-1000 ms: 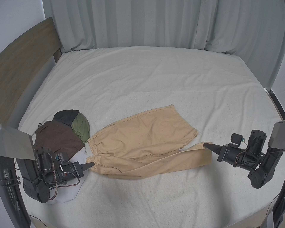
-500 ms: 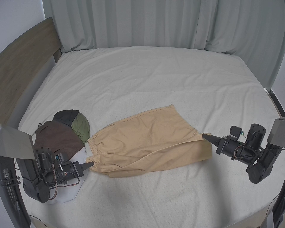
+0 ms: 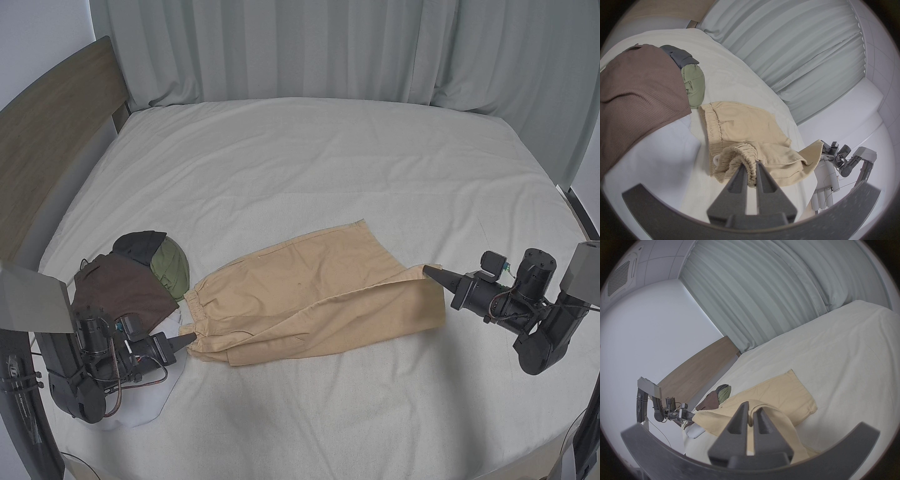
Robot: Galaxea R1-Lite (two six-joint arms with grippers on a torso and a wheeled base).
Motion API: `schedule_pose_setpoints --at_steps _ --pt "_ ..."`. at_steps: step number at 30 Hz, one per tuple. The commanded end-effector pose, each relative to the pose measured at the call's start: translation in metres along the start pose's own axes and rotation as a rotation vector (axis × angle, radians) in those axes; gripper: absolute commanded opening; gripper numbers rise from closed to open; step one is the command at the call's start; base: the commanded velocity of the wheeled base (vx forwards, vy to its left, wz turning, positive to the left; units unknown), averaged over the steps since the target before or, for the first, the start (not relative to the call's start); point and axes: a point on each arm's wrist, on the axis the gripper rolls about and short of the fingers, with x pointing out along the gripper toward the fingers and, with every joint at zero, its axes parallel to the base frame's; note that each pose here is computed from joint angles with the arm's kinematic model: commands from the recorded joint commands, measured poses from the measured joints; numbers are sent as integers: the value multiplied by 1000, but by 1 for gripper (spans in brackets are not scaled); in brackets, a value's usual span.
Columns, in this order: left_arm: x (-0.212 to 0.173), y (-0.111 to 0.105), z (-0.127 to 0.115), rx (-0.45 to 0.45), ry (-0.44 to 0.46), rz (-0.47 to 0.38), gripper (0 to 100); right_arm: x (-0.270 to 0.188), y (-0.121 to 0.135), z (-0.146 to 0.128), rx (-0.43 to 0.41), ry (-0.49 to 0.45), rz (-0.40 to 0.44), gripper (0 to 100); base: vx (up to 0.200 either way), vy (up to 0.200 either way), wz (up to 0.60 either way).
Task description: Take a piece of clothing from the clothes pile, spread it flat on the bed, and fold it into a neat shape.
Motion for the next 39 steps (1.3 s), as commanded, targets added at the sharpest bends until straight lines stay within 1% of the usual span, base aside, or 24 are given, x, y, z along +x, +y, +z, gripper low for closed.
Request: schedule_pose_setpoints --at_steps 1,4,8,16,22,26,34,39 --pt "0 -2 4 4 -15 -7 0 6 -1 6 -13 -17 9 0 0 0 0" --pt "1 -2 6 3 -26 -8 0 10 -2 11 -24 -33 16 0 0 0 0" --pt "3 -1 7 -1 -42 17 0 16 -4 14 -15 -21 11 0 0 0 0" --pt "4 -1 11 2 -57 13 0 25 -6 25 -27 -37 19 0 0 0 0" --pt "4 -5 20 -29 -98 4 0 34 -7 37 -39 -53 26 0 0 0 0" --pt "5 -5 23 -28 -112 6 0 38 -7 43 -45 -63 30 0 0 0 0" --pt "8 -4 29 -46 -150 21 0 51 -7 56 -41 -54 35 0 0 0 0" --pt "9 -3 30 -45 -157 24 0 61 -3 67 -48 -59 50 0 0 0 0"
